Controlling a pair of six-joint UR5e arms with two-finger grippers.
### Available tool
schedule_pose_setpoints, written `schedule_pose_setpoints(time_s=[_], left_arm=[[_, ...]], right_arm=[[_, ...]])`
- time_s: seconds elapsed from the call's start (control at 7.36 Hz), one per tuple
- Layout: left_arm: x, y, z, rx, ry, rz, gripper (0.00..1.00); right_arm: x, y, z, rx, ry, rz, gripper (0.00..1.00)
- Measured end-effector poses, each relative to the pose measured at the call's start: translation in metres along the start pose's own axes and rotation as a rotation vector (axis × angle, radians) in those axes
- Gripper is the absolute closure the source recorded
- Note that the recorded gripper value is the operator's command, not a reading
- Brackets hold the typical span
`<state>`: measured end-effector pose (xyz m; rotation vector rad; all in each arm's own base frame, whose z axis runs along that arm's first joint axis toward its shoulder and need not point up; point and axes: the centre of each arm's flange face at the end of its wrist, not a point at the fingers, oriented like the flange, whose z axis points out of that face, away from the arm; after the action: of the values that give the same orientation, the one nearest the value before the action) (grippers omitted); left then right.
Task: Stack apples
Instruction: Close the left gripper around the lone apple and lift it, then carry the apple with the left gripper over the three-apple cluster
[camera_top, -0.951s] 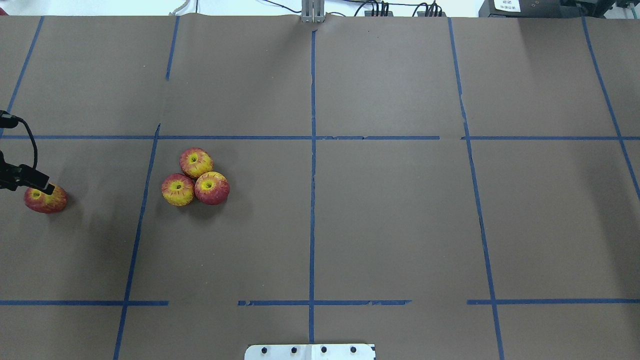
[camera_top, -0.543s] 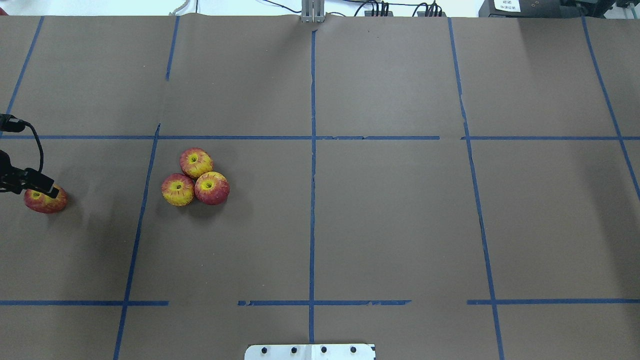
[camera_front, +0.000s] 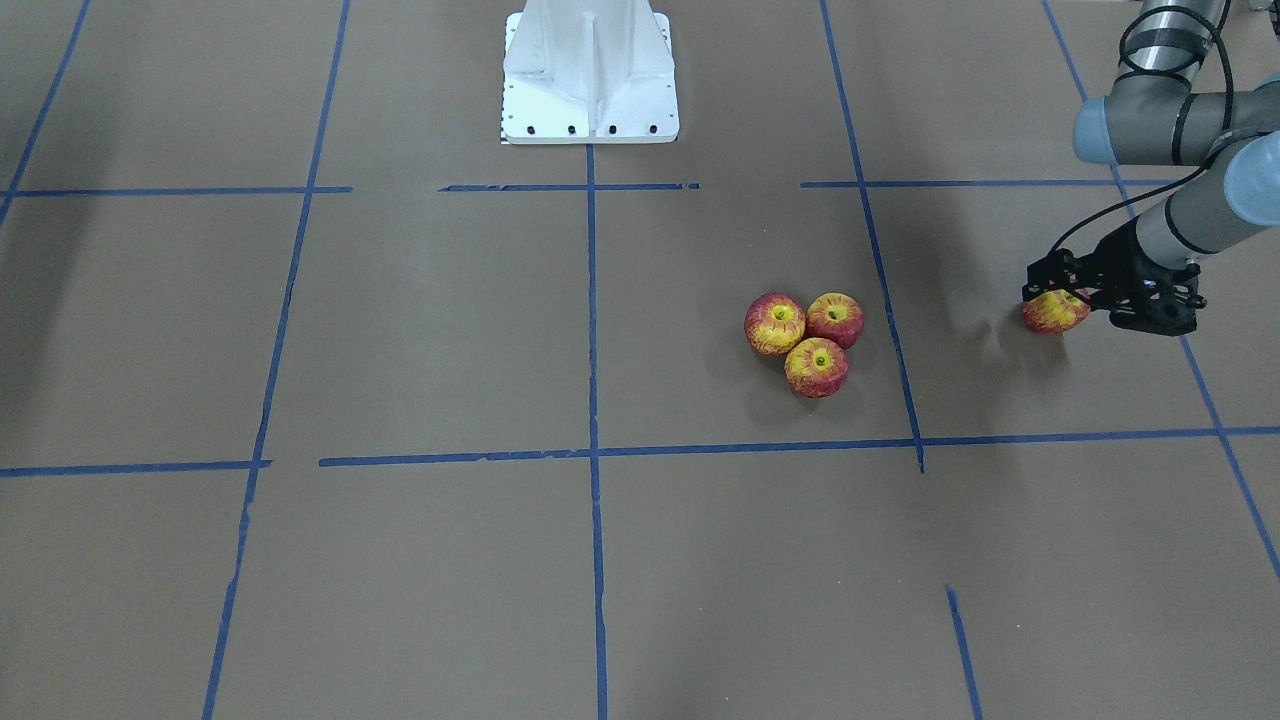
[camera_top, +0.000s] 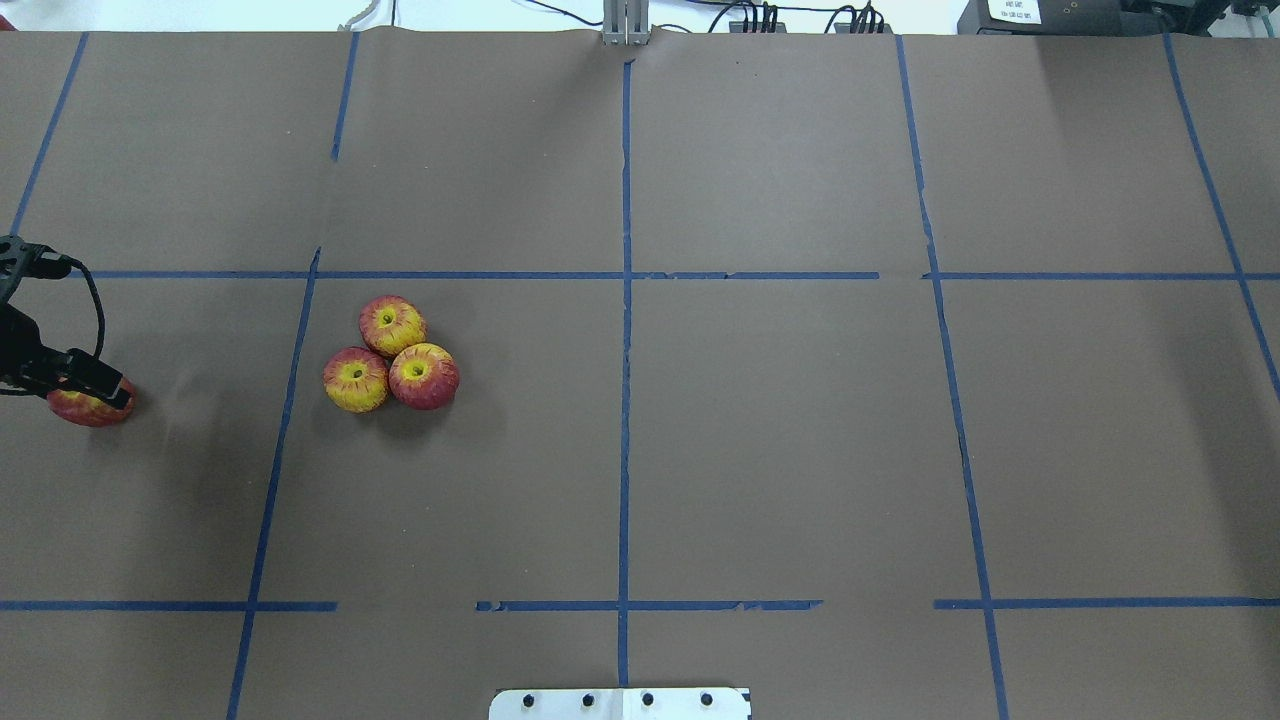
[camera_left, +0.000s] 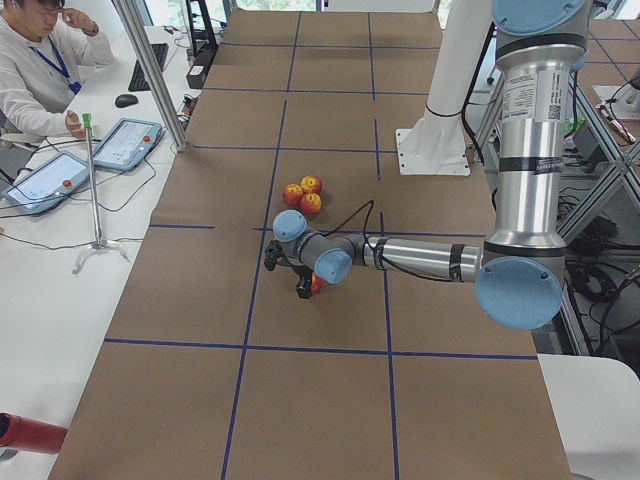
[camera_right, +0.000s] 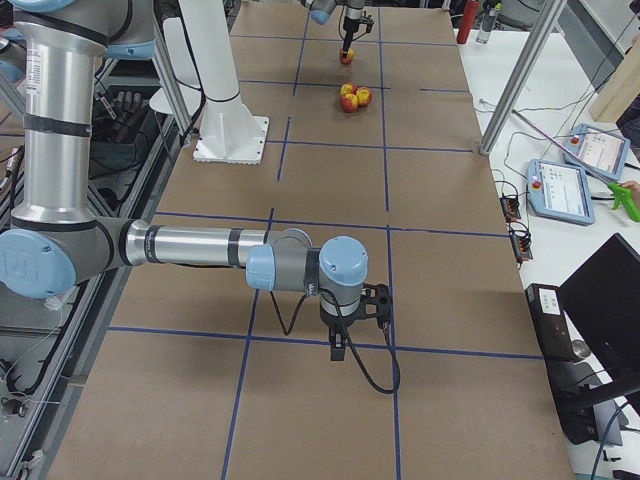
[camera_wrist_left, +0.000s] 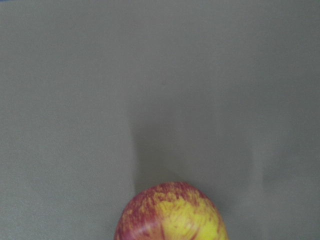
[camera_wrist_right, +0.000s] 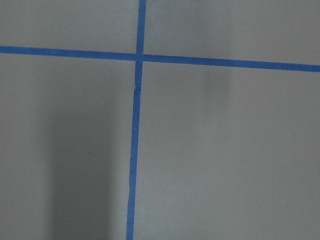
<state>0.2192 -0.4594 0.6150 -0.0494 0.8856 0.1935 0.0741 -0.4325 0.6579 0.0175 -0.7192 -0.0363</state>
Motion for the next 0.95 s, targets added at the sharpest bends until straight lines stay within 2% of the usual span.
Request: schedule_pose_setpoints(time_s=[0.27, 0.41, 0.68, 0.81, 0.95], left_arm=[[-0.0005, -0.0040, 0.0038, -0.004, -0.002, -0.001, 0.00], [-0.0025, -0.0046, 0.0061, -0.008, -0.005, -0.004, 0.16], [-0.0038, -0.0049, 0.0073, -0.010, -0.006, -0.005, 0.94], [-0.0026, -0.0051, 0.0065, -0.008, -0.005, -0.004, 1.00], [0.0061, -0.0060, -0.0004, 0.003, 0.003, 0.006, 1.00]], right_arm=[[0.0000, 0.0000, 0.0000, 0.000, 0.000, 0.000, 0.00], [0.0000, 0.0000, 0.0000, 0.000, 0.000, 0.000, 0.00], [0.0000, 0.0000, 0.0000, 0.000, 0.000, 0.000, 0.00], [0.0000, 0.0000, 0.0000, 0.000, 0.000, 0.000, 0.00], [0.0000, 0.0000, 0.0000, 0.000, 0.000, 0.000, 0.00]])
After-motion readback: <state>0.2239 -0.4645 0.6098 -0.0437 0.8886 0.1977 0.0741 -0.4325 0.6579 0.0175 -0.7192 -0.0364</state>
